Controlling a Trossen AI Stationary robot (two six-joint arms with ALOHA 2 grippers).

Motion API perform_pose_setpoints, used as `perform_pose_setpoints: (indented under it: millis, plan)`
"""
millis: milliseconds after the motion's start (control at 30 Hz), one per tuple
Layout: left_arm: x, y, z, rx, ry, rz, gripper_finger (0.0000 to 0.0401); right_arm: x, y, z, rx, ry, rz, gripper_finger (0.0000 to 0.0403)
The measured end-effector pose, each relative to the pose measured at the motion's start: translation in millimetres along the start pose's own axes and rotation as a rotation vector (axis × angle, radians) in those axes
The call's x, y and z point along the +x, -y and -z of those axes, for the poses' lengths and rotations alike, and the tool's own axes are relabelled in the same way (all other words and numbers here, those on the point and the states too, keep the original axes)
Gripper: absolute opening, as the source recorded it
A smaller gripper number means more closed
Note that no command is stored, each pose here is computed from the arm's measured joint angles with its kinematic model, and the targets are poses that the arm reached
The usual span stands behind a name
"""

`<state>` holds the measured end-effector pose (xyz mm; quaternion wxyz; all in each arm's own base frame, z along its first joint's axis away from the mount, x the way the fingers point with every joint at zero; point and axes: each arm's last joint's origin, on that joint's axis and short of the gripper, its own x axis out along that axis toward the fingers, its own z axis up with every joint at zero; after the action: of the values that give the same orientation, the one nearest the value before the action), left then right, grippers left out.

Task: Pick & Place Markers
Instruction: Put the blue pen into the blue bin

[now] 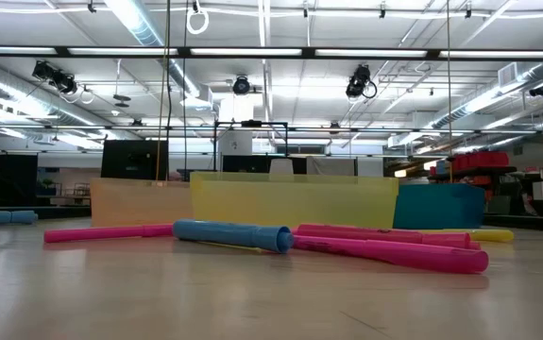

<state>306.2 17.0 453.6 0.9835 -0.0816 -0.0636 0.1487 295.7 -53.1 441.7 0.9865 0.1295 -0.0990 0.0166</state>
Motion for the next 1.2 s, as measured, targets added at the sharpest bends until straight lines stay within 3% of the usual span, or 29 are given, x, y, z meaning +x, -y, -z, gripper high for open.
perform_pose_setpoints:
  millis: [267, 733, 1200]
  plan:
    - [1.7, -0.1, 1.9, -0.01, -0.009, 0.011, 0.0048, 0.0, 0.0, 0.0, -0.001, 0.0, 0.0, 0.0182]
    - [1.7, -0.4, 1.8, -0.01, -0.008, 0.006, 0.0048, -0.2, 0.7, -0.3, -0.023, 0.001, 0.001, 0.004]
    - [1.6, -1.3, 1.8, -0.016, -0.003, -0.031, 0.0048, -0.3, 0.9, -0.1, -0.023, 0.0, 0.004, 0.0044]
